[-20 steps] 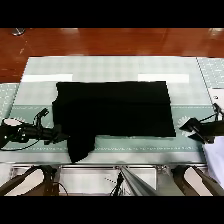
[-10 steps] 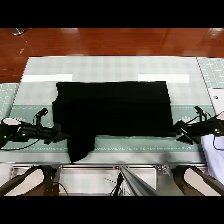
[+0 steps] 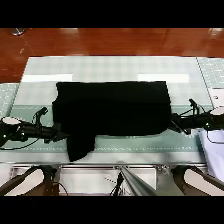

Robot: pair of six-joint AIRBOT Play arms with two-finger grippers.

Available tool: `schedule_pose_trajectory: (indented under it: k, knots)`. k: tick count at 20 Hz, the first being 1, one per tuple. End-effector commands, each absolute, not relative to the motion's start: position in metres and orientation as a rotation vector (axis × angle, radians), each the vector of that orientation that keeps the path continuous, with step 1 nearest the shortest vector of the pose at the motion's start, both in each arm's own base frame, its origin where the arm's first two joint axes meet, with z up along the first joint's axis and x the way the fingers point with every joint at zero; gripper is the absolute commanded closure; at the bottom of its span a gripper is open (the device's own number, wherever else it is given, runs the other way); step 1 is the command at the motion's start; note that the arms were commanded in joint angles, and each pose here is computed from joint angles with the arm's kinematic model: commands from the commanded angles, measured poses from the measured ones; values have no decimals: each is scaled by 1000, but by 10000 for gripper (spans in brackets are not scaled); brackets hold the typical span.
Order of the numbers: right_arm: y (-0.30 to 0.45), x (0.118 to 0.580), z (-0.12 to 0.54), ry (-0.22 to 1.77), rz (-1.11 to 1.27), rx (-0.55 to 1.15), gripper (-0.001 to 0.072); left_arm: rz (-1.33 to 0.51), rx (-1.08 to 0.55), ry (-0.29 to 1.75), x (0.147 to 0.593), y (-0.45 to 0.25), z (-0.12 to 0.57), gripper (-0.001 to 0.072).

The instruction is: Fold the shirts.

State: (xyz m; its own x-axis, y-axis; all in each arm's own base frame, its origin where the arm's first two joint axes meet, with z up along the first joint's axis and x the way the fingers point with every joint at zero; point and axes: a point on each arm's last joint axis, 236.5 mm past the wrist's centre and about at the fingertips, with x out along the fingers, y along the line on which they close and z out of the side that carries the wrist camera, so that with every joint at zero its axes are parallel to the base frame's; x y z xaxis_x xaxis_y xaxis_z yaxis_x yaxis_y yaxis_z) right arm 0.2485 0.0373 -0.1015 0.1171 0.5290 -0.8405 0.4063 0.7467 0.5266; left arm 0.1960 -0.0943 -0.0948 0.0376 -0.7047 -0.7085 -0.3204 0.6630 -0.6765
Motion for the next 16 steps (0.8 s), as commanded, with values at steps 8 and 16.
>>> schedule_pose_trajectory:
  k: [8, 16]
  knots:
    - [25, 338, -26, 1313, 249, 742, 690, -391, -839, 1308, 315, -67, -18, 687]
    - [26, 435, -30, 1239, 298, 755, 689, -386, -831, 1318, 423, -73, -30, 686]
